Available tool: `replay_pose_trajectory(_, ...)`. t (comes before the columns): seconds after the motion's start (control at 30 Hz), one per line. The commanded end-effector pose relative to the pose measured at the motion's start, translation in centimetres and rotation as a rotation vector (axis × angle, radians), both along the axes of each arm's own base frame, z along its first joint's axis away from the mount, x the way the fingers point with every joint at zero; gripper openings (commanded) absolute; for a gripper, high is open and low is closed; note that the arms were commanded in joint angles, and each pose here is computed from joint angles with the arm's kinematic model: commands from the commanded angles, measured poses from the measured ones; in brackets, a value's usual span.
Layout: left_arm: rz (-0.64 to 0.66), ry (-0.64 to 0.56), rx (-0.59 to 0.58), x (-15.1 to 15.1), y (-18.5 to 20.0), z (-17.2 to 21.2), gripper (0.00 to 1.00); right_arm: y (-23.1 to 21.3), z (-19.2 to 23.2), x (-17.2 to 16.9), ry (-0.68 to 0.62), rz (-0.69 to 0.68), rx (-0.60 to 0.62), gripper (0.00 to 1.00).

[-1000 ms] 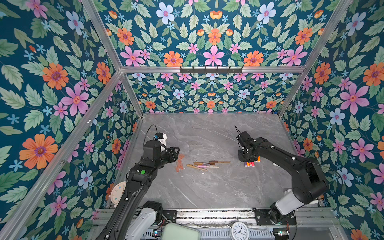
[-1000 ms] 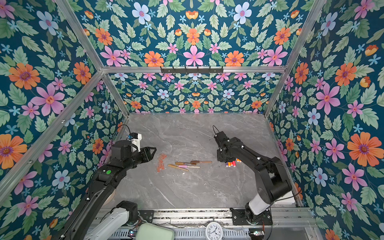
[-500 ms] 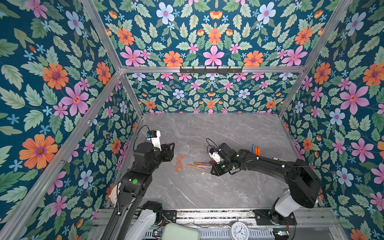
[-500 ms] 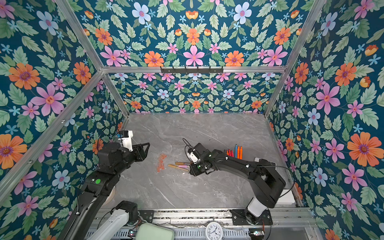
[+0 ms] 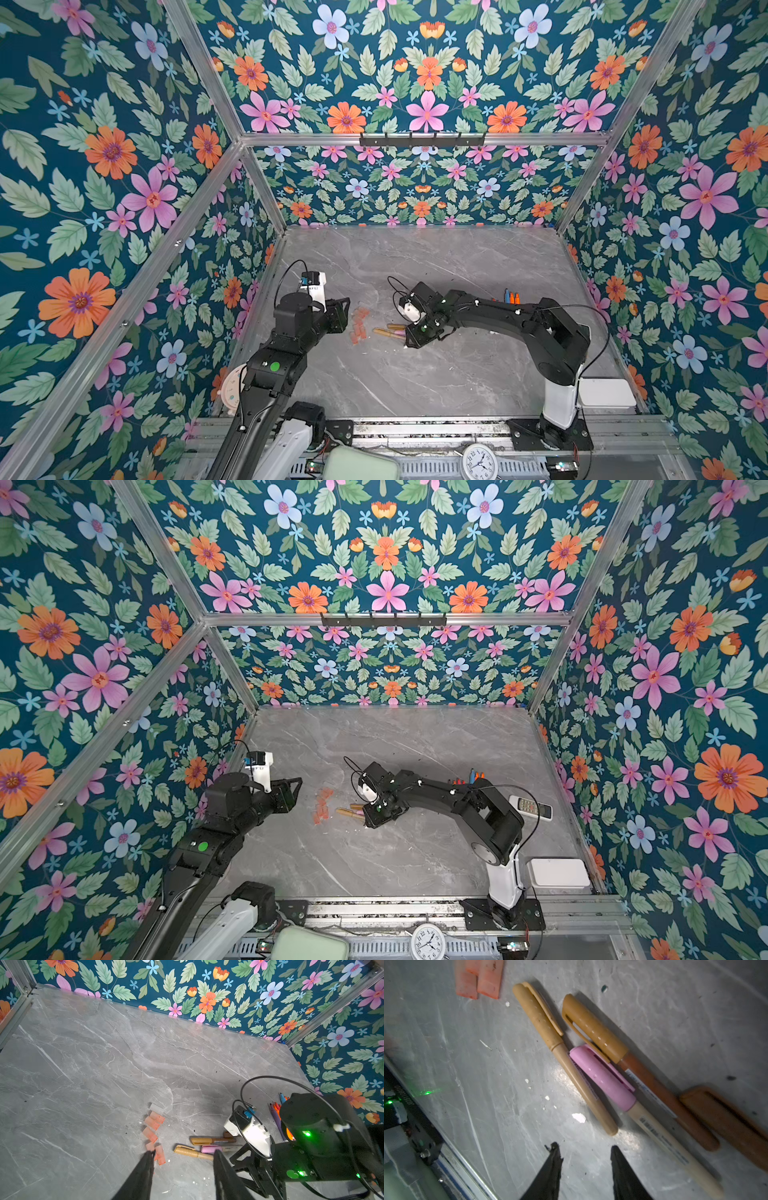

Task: Open the pen caps
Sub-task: 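Reach the right gripper to the tan pen and grasp its barrel, then raise the tan pen toward the left gripper while the left closes on its cap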

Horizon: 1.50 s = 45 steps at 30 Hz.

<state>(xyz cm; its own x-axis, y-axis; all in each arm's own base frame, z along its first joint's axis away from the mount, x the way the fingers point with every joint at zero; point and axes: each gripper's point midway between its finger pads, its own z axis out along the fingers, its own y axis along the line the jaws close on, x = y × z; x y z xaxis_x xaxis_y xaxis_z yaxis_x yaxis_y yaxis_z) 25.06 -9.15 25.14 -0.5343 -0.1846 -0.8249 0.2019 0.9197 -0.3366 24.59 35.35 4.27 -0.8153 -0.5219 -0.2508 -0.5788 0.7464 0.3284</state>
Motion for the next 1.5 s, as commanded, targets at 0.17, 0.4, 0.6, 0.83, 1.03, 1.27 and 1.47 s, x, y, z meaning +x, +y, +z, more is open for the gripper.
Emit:
replay_pose_trajectory(0.17,-0.012,-0.04,0.003,0.1,-0.1,0.8,0.49,-0.2,-1.4,0.1,0.004,0.028,-0.09,0.36)
replay_pose_trajectory(0.4,-0.015,-0.037,0.001,0.1,-0.2,0.8,0.49,0.1,-2.3,0.4,0.001,0.037,-0.123,0.33)
replay_pose_trajectory(0.6,-0.014,-0.034,0.002,0.2,-0.2,0.7,0.49,-0.1,-2.9,0.8,-0.061,0.078,-0.214,0.34)
replay_pose_trajectory(0.83,-0.014,-0.038,0.001,0.1,-0.1,0.8,0.49,0.3,-3.5,0.4,-0.095,0.151,-0.278,0.33)
replay_pose_trajectory(1.03,-0.013,-0.039,0.001,0.1,-0.1,0.8,0.49,0.5,-4.7,-1.1,-0.134,0.244,-0.375,0.2)
replay_pose_trajectory(1.27,-0.011,-0.042,0.0,0.0,-0.1,0.9,0.49,0.1,-4.7,-1.5,-0.17,0.26,-0.399,0.04)
replay_pose_trajectory(1.47,0.0,-0.039,-0.002,0.0,0.1,0.9,0.49,0.5,-2.5,-1.3,-0.243,0.27,-0.323,0.02)
